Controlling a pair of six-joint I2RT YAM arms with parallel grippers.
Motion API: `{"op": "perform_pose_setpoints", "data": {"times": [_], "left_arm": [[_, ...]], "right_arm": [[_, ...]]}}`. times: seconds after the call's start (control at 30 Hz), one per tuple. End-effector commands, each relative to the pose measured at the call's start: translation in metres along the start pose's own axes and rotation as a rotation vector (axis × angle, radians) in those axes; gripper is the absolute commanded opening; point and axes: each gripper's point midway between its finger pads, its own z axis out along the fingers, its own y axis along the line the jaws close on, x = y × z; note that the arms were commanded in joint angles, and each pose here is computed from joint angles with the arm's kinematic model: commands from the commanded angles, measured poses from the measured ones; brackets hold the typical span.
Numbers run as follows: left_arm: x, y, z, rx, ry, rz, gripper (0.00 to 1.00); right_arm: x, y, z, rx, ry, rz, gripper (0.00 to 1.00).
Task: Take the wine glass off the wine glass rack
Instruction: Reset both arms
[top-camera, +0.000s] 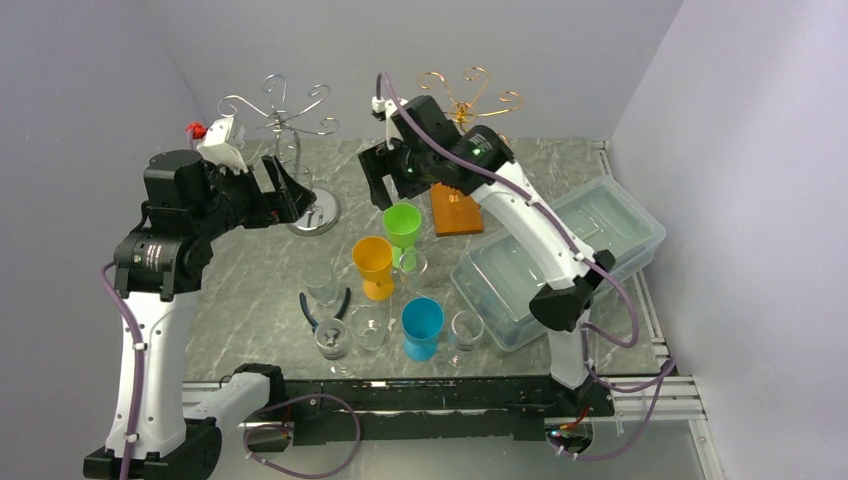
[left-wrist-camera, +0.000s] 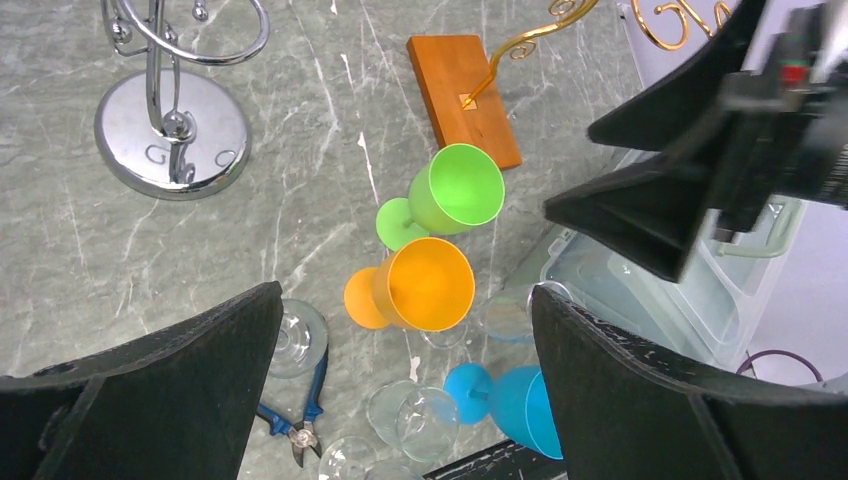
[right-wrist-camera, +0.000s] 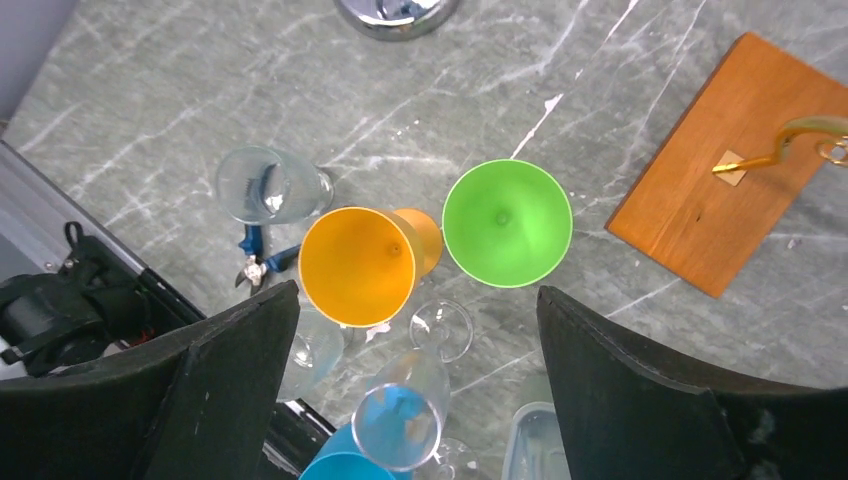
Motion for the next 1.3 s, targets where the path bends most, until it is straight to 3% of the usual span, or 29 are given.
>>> {"op": "perform_pose_setpoints", "data": {"times": [0.0,0.1,0.37,0.73,1.27], "left_arm": [[-0.010,-0.011,0.001,0.053,-0.019,0.014,0.99],[-0.012,-0.015,0.002,0.071,-0.020,0.018,0.99],[-0.018,-0.026,0.009,0.137,0.003,0.037,0.99],[-0.030,-0.041,0.020,0.214,-0.004,0.061,0.99],[-0.031,-0.055,0.046,0.216,0.002,0.090,0.99]], "right_arm": [[-0.033,0.010,-0.048,-0.051,-0.168,0.004,0.93],[-0.037,0.011,-0.065,-0.063,-0.214,0.011,0.99],[-0.048,0.011,-0.118,-0.098,-0.391,0.059,1.00],[-0.027,-0.006,-0.179,-0.118,-0.641,0.215,1.00],[-0.012,-0.017,-0.211,-0.106,-0.706,0.254,1.00]]}}
